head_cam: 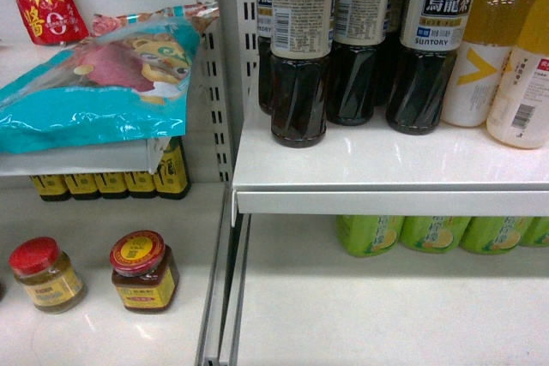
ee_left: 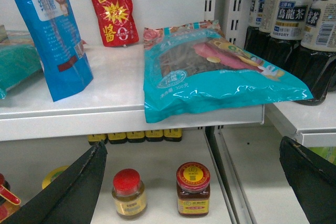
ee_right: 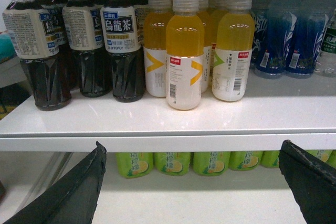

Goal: Move water from second to third shelf

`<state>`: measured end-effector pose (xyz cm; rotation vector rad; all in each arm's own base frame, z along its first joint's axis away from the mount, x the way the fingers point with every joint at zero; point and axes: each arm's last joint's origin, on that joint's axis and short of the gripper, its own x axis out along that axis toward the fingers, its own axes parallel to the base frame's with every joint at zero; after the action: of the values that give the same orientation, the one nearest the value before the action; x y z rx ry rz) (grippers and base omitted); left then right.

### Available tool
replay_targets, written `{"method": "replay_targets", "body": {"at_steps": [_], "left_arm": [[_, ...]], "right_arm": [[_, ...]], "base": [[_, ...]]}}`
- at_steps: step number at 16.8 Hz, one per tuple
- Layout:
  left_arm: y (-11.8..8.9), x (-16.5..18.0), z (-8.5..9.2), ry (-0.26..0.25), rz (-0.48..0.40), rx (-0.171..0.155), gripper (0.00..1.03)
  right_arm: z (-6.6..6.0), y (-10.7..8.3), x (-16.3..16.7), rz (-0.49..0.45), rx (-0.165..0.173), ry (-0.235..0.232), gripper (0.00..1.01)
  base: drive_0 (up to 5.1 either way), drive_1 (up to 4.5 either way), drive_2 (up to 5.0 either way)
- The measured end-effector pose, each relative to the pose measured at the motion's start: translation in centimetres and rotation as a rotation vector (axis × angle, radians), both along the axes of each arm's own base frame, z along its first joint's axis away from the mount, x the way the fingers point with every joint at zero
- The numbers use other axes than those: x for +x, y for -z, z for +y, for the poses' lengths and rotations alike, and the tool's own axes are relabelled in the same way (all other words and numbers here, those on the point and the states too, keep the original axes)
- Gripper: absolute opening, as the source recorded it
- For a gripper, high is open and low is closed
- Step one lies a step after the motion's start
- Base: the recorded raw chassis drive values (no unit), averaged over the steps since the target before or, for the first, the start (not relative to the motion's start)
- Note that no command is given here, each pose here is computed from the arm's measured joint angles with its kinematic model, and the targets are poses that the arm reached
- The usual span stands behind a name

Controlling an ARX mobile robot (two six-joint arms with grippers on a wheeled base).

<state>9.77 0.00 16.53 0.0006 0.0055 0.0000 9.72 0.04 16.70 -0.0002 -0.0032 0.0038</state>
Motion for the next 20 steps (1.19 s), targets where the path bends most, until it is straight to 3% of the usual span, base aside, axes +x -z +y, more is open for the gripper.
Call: {"method": "replay_targets", "body": {"at_steps": [20], "left_arm": [[0.0,0.0,0.0,0.0,0.0,0.0,0.98]], "right_arm": [[0.0,-0.01,0.0,0.0,0.0,0.0,0.98]], "base": [[0.0,0.0,0.0]]}}
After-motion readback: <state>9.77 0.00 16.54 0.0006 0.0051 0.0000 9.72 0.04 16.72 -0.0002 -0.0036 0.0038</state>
